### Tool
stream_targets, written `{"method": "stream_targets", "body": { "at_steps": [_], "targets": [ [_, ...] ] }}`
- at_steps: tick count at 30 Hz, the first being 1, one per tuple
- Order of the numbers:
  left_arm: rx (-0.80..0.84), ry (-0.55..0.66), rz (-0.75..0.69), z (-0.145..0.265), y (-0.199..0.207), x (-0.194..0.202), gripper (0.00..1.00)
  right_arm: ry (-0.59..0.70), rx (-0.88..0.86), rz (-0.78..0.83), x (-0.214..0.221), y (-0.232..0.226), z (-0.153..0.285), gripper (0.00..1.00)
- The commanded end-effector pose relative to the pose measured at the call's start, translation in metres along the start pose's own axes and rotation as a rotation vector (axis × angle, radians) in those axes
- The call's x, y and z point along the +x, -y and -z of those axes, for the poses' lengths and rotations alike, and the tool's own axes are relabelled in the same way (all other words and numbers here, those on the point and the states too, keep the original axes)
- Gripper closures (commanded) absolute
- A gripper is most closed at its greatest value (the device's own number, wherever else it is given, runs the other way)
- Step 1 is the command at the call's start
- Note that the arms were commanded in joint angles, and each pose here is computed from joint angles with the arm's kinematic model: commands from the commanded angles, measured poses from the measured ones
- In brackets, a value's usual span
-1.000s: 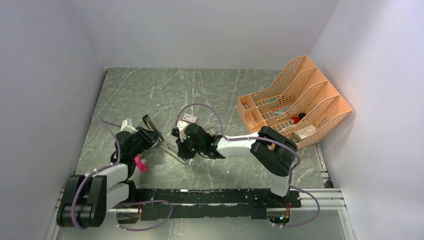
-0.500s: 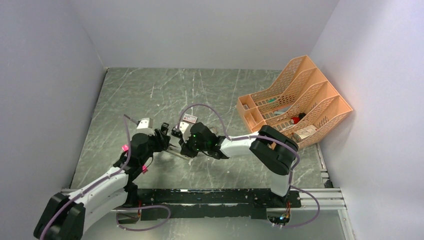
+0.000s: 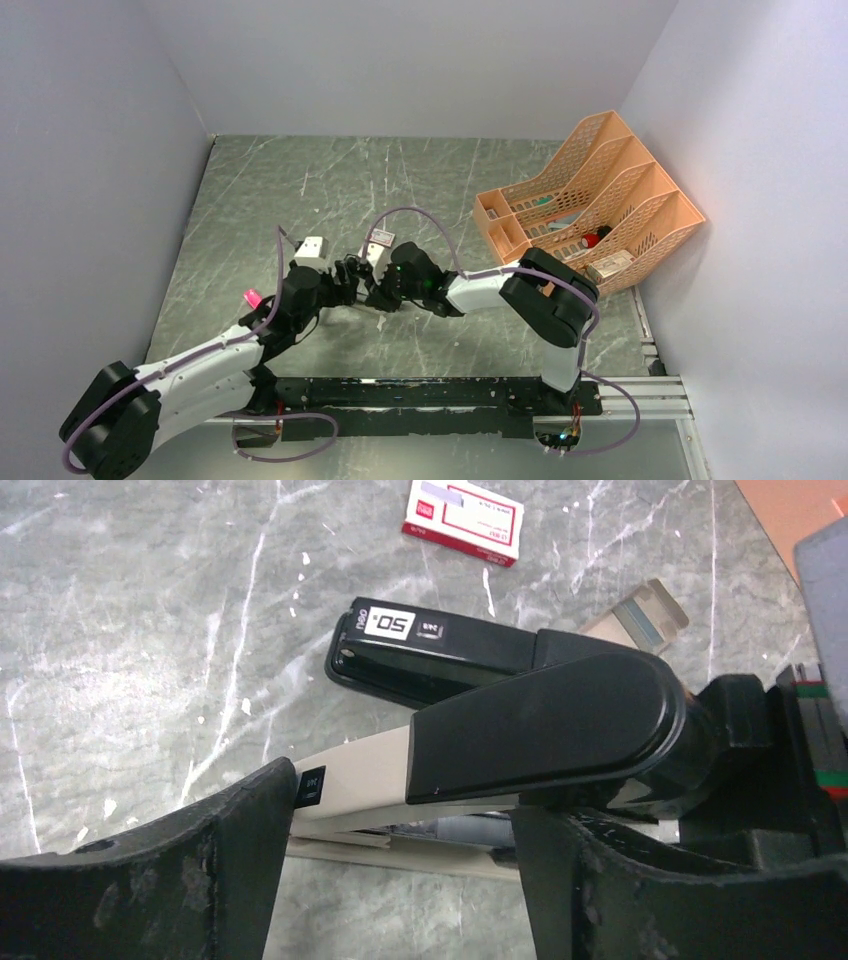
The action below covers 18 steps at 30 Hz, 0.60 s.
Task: Load the staples into the stapler
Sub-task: Close the stapler at the center of the board.
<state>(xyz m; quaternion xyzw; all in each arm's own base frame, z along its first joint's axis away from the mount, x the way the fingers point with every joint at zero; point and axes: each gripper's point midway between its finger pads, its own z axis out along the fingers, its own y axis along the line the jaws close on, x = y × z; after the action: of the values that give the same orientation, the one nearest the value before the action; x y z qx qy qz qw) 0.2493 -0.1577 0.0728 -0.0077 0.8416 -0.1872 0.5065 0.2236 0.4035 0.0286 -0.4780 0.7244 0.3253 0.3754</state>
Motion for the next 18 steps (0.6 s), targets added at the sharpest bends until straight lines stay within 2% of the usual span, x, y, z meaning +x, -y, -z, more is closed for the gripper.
{"method": "stream_targets", "body": {
  "at_steps": [1,4,5,8,13,18],
  "targets": [
    [0.121,-0.184,0.054,0.019,0.03,0.031,0.2,0.034,0.108,0.038,-0.005,0.032,0.002,0.99],
    [0.164,-0.194,0.061,0.027,0.039,0.026,0.16,0.007,0.107,0.055,0.0,0.035,0.007,0.86],
    [0.172,-0.2,0.067,0.03,0.041,0.025,0.1,-0.004,0.113,0.059,0.003,0.037,0.009,0.8],
    [0.197,-0.212,0.068,0.038,0.047,0.019,0.07,-0.034,0.122,0.066,0.009,0.041,0.016,0.7],
    [0.238,-0.184,0.059,0.054,0.054,0.002,0.07,-0.071,0.133,0.075,0.015,0.045,0.025,0.64],
    [0.179,-0.085,-0.005,0.06,0.049,-0.036,0.07,-0.105,0.145,0.094,0.009,0.043,0.045,0.61]
  ]
}}
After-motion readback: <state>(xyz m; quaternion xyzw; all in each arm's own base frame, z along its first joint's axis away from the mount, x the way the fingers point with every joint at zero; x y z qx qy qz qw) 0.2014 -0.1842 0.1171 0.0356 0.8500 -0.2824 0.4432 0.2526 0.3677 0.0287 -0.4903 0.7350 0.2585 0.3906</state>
